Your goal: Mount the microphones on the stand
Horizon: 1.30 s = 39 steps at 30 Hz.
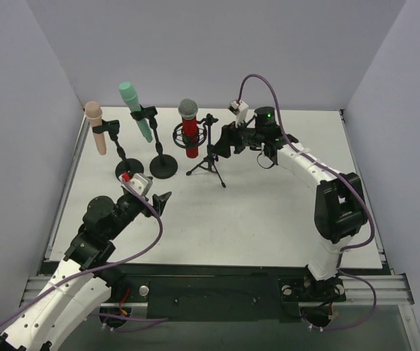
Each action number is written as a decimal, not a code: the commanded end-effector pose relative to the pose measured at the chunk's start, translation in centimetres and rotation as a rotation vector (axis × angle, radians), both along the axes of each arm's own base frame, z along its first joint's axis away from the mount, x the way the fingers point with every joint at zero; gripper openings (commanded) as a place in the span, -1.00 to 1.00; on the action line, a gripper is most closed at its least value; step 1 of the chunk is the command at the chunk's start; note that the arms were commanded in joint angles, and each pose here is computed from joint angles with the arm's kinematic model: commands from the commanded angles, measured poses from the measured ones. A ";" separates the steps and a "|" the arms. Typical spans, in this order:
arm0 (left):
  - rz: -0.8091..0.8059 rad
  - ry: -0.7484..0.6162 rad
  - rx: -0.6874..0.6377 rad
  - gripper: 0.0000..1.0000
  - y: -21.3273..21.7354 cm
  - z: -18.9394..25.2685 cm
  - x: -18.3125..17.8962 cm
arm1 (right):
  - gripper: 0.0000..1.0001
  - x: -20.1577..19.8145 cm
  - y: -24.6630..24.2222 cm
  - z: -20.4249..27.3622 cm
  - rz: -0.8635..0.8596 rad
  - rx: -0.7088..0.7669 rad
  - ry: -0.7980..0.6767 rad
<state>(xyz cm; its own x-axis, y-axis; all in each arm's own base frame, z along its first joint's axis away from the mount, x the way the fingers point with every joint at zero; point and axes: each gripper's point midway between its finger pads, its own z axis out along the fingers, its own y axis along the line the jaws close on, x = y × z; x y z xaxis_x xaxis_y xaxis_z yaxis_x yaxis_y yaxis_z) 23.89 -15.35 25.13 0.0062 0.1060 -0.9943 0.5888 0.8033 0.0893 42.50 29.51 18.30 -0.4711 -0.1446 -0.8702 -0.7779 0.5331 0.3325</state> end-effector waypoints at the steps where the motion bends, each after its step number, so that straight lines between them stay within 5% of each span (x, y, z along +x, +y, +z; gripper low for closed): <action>1: -0.002 -0.026 -0.108 0.64 -0.2 3.4 -0.3 | 0.27 -1.8 -2.6 4.2 0.004 0.049 -0.059; 9: 0.028 0.150 -0.225 0.69 -0.3 4.2 -1.1 | 0.27 -8.4 -13.0 3.5 -0.142 -0.268 -0.017; 16: 0.234 0.176 -0.150 0.79 3.9 0.7 -1.2 | 0.29 -11.4 -24.5 8.7 -0.539 -0.062 0.015; 25: 0.282 0.094 -0.211 0.89 5.6 1.5 -2.2 | 0.36 -18.6 -27.1 5.9 -0.651 -0.089 0.099; 28: 0.271 0.098 -0.212 0.89 5.4 1.5 -2.2 | 0.53 -18.1 -27.5 5.2 -0.739 -0.041 0.077; 29: 0.271 0.099 -0.211 0.89 5.4 1.5 -2.2 | 0.99 -18.1 -27.9 5.5 -0.811 -0.007 0.081; 39: 0.292 0.113 -0.194 0.89 5.6 0.8 -1.9 | 1.00 -16.6 -32.3 4.0 -1.143 0.045 0.010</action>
